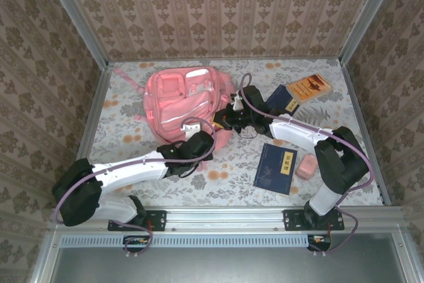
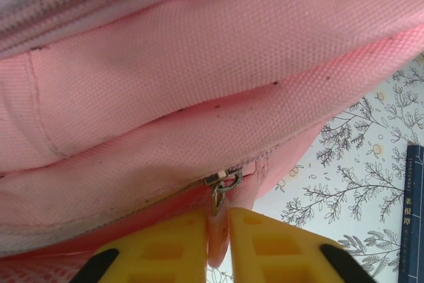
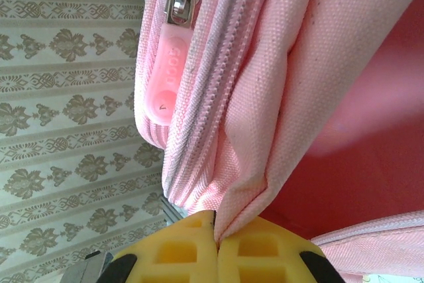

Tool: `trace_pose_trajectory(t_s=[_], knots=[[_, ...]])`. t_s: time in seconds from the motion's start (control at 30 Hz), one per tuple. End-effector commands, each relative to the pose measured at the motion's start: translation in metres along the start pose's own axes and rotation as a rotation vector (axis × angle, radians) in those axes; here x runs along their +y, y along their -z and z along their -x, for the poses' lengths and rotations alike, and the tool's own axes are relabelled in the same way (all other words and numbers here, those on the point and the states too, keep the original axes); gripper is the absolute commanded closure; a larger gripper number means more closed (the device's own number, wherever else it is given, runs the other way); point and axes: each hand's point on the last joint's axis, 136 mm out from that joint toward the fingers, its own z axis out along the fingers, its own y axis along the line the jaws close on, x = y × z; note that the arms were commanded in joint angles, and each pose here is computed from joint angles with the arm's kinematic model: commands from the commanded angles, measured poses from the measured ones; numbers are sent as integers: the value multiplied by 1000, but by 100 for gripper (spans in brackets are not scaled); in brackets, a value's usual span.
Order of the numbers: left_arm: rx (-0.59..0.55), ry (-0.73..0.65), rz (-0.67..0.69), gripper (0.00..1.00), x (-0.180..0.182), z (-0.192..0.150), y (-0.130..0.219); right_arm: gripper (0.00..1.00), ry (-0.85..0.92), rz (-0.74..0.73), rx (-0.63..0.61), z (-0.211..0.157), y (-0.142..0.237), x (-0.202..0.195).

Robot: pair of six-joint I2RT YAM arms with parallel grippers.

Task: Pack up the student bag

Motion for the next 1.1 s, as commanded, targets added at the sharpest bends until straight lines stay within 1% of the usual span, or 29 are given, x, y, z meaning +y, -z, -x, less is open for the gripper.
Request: trace_pose_trajectory(t_s=[0.0,0.13,0.27,0.4,0.63,0.83,1.07], knots=[[-52,-7,-2,91,-7,20,6,96,43,63,38,-10,8,25],[-47,-34,-5,100,-8,20,6,96,51,30,18,-8,12,23],[-31,-64,18,100,-3,21,10,96,56,-26,-16,-3,19,15],[1,-106,69,100,13,18,15,97,45,-117,-75,8,35,-6],[85,-208,34,100,29,5,24,98,16,-221,-141,35,58,-37],[85,-203,-5,100,44,4,27,98,-28,-249,-151,53,59,-56],[87,-181,21,100,60,6,21,97,-29,-280,-135,58,58,-67]])
